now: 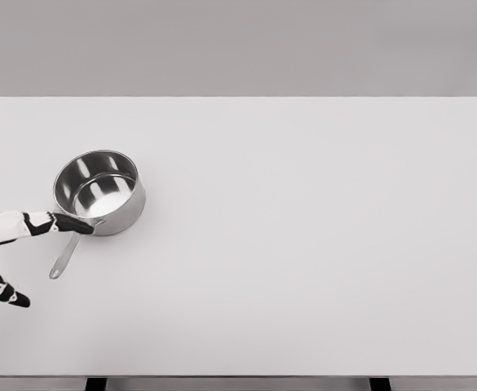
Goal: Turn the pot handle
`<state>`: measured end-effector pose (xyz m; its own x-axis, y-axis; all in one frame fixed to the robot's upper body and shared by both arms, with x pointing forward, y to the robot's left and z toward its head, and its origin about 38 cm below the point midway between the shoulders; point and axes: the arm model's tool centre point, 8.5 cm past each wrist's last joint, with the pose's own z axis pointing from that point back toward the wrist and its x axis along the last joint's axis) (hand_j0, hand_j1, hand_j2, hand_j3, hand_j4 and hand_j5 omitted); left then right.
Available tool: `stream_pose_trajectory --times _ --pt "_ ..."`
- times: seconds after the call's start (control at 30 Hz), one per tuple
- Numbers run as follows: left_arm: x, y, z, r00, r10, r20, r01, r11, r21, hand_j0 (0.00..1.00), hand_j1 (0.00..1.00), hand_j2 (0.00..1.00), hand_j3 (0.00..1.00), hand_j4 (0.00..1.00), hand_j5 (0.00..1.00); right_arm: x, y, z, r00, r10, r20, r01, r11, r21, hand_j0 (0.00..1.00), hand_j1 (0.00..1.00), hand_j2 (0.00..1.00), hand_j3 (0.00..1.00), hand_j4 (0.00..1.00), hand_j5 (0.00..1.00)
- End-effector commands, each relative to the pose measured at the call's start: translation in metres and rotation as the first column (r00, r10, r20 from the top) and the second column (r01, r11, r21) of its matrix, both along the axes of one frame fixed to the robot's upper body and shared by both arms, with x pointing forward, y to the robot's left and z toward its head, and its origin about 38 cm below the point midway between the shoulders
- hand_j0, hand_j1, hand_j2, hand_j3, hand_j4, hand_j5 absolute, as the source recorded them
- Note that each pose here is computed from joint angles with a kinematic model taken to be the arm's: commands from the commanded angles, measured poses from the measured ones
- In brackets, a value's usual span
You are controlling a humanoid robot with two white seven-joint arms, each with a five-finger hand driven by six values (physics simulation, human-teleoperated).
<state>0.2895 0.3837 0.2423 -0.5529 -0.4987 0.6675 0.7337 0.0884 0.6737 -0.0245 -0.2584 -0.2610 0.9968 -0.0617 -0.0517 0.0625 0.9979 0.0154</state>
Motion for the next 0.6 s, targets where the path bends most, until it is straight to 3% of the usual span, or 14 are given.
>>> stream_pose_trajectory --times 0.0,0.07,0.57 --pt "-0.002 -0.001 -0.004 1.0 0.004 -0.024 -0.005 1.0 -0.017 1.0 1.0 1.0 1.0 1.0 1.0 0.0 0.0 0.0 1.0 0.0 0.0 0.0 1.0 0.0 1.0 1.0 1.0 1.0 1.0 1.0" --pt "-0.011 0.0 -0.02 0.997 0.011 -0.082 -0.013 1.0 -0.023 1.0 1.0 1.0 1.0 1.0 1.0 0.0 0.0 0.0 1.0 0.0 -0.001 0.0 1.0 0.0 1.0 1.0 1.0 1.0 1.0 1.0" --pt "-0.032 0.003 -0.048 0.981 0.017 -0.191 -0.02 1.0 -0.015 1.0 1.0 1.0 1.0 1.0 1.0 0.0 0.0 0.0 1.0 0.0 0.0 0.0 1.0 0.0 1.0 1.0 1.0 1.0 1.0 1.0"
